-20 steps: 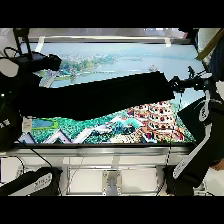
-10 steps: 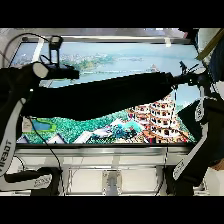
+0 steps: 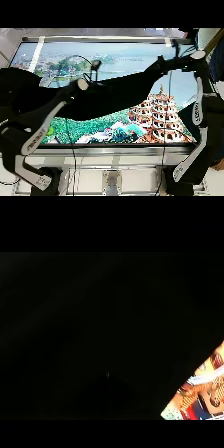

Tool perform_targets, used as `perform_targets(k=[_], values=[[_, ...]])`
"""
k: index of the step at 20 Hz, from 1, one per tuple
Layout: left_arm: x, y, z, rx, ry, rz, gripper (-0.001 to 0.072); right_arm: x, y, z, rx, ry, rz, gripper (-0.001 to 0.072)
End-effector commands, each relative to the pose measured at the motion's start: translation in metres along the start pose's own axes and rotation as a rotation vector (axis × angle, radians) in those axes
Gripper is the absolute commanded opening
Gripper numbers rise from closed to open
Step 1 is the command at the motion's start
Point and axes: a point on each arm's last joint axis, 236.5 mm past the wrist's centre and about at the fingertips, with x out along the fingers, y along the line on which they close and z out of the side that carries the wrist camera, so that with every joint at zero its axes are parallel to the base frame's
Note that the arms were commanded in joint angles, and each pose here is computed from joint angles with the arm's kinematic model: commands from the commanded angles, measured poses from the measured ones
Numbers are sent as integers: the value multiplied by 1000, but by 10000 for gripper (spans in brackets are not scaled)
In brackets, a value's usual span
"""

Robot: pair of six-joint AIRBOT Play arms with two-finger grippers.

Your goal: Fold the clothes and pants, and hang the long-sleeved shirts on hangers.

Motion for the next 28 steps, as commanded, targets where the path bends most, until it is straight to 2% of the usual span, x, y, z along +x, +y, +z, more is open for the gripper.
perform_targets(k=[1, 4, 9, 14, 15, 16, 17, 21, 25, 28], values=[[29, -10, -24, -52, 42, -20, 11, 48, 49, -25, -98, 87, 12, 9], [-10, 39, 7, -135, -12, 30, 11, 92, 69, -55, -184, 174, -47, 9], [-131, 128, 53, -257, -124, 113, 11, 174, 92, -117, -313, 304, -108, 9], [-223, 158, 69, -261, -211, 191, 11, 252, 113, -181, -412, 376, -84, 25], [-232, 160, 68, -252, -211, 205, 12, 260, 119, -186, -430, 369, -81, 167], [-240, 161, 67, -236, -210, 224, 11, 264, 128, -188, -442, 359, -73, 398], [-246, 163, 67, -222, -211, 243, 12, 263, 135, -188, -455, 358, -65, 440], [-254, 164, 68, -201, -217, 266, 11, 213, 138, -156, -479, 338, -100, 439], [-252, 162, 68, -198, -214, 262, 11, 108, 93, -103, -454, 323, -259, 438], [-245, 151, 68, -181, -198, 244, 12, 57, 46, -74, -260, 257, -312, 439]])
